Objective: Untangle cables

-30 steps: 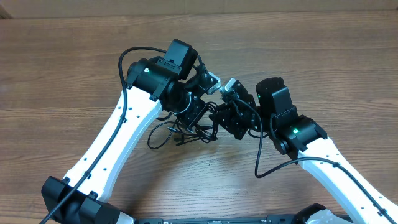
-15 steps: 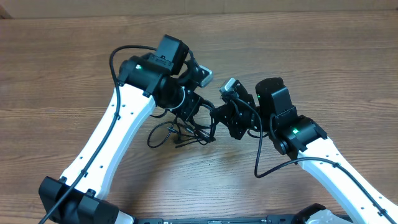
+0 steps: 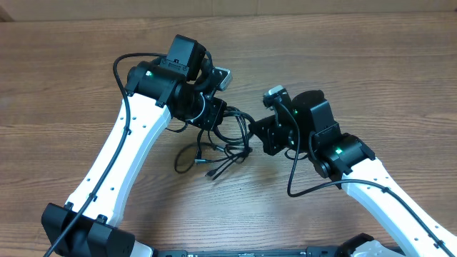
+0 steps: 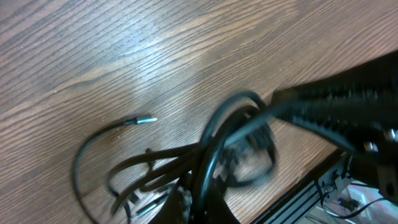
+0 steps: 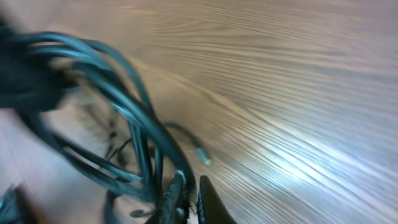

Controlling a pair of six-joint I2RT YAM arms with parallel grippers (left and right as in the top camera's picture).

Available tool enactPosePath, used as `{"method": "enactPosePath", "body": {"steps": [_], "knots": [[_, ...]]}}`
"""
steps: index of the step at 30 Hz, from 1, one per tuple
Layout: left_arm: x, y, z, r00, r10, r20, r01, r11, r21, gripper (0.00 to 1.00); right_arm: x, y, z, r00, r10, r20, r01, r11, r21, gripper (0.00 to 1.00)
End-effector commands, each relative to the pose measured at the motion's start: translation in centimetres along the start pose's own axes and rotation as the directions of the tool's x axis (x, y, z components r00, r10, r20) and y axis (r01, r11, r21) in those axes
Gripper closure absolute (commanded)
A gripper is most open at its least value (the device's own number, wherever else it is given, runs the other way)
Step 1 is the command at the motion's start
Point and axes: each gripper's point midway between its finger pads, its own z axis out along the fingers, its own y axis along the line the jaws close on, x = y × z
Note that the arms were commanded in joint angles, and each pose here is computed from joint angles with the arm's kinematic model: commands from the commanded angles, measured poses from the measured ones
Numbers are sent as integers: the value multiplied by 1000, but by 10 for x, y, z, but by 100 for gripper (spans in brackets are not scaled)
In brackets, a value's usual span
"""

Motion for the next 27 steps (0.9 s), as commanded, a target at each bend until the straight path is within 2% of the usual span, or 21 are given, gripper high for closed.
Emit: {"method": "enactPosePath", "body": {"steps": [1, 4, 9, 12, 15, 18, 22, 27], "knots": [[-5, 3, -11, 999, -16, 35, 16, 1000, -16, 96, -9, -29, -10, 986, 149, 73, -160, 972, 170, 96], [-5, 3, -11, 999, -15, 36, 16, 1000, -16, 96, -2, -46, -13, 968, 235, 89, -250, 933, 259, 96], [-5, 3, -11, 999, -2, 34, 3, 1000, -17, 96, -2, -41, -12, 978, 193, 72, -205, 949, 239, 96], [-3, 3, -11, 999, 40, 29, -39, 999, -18, 96, -3, -31, -10, 994, 102, 42, -108, 977, 184, 81], [1, 2, -10, 995, 100, 12, -100, 995, -16, 96, -3, -9, -7, 998, -58, 11, 57, 996, 63, 65], [7, -2, -10, 986, 167, -10, -166, 986, 8, 96, -5, -4, -7, 994, -110, 18, 109, 993, 35, 59], [9, -17, -11, 971, 239, 4, -239, 966, 97, 96, -8, -2, -7, 993, -114, 29, 113, 993, 30, 57], [5, -31, -13, 966, 256, 44, -260, 950, 172, 96, -8, 4, -7, 993, -116, 30, 116, 993, -6, 57]]}}
